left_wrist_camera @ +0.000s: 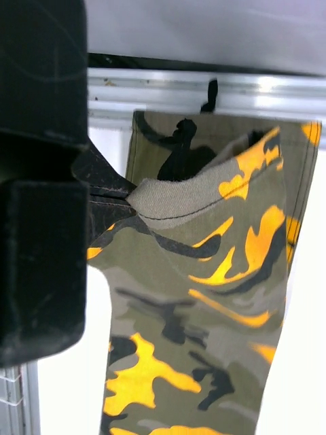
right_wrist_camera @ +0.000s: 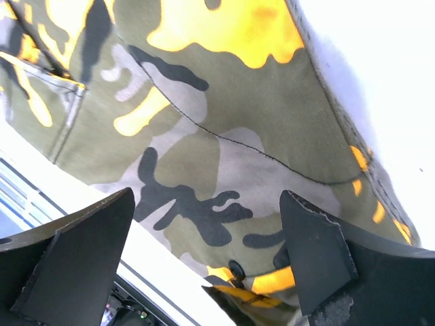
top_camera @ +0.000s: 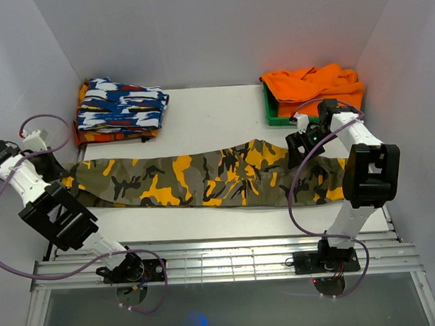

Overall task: Fold and stack the trousers
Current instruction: Fold the trousers

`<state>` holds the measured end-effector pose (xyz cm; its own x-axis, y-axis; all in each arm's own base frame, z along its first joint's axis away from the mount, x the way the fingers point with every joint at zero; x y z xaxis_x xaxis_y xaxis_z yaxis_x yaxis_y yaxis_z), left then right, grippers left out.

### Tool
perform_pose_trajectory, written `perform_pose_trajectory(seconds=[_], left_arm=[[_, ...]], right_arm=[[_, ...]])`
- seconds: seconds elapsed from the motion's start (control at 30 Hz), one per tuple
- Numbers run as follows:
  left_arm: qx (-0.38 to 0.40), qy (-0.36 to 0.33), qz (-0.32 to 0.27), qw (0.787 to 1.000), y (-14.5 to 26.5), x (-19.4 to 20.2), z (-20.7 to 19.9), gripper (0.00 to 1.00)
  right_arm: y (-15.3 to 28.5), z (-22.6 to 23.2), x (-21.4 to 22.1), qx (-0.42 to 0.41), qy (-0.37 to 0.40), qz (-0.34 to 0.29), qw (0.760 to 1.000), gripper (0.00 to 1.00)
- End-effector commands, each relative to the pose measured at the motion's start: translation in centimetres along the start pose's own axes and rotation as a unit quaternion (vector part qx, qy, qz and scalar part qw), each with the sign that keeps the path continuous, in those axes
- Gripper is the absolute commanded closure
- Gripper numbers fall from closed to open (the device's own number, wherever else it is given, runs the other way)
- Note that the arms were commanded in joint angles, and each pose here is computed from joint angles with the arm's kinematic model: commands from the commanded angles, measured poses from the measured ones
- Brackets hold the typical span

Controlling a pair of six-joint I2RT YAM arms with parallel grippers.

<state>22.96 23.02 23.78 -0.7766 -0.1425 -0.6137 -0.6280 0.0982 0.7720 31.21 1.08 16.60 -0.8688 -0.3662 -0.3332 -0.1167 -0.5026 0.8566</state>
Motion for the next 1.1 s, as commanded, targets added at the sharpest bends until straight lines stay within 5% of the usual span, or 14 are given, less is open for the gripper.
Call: perform_pose_trajectory(seconds=[0.0,0.23,0.33,0.47,0.6,0.73,1.07], left_arm=[[0.021,-0.015,0.000,1.000,-0.1,0.0,-2.3,1.00],[-0.034,0.095,0.058,0.993,-4.1,2.2,1.0,1.00],[-0.055,0.095,0.056,0.992,-4.9,2.2,2.0,1.00],[-0.061,0.092,0.067,0.992,-6.2,2.4,3.1,0.86],[-0.066,0.084,0.082,0.991,-7.3,3.1,3.9,0.38],[-0.053,0.078,0.089,0.991,-8.3,3.6,4.3,0.30],[0.006,0.092,0.113,0.989,-10.1,5.9,3.4,0.28]], right_arm=[[2.2,1.4,-0.2,-0.015,0.002,-0.016,1.000,0.08],[0.3,0.4,2.4,0.002,-0.003,0.051,0.999,0.00],[-1.6,-0.9,4.8,0.034,-0.003,0.096,0.995,0.09],[-3.3,-3.9,7.4,0.105,-0.008,0.147,0.984,0.14],[-3.1,-6.8,8.7,0.136,-0.035,0.160,0.977,0.17],[-2.5,-7.6,8.8,0.139,-0.038,0.159,0.977,0.18],[-2.9,-6.3,7.8,0.087,-0.034,0.145,0.985,0.20]])
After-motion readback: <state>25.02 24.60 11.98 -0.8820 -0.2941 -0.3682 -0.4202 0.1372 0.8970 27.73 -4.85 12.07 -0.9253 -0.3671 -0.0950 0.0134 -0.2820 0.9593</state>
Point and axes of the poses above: each gripper's point midway between its finger pads, its own y axis back along the fingers, its own z axis along the line the jaws close on, x = y × z, the point moved 10 cm from there along y, back along the fingers, and after that the axes turned 6 degrees about -y, right-handed, at the moved point
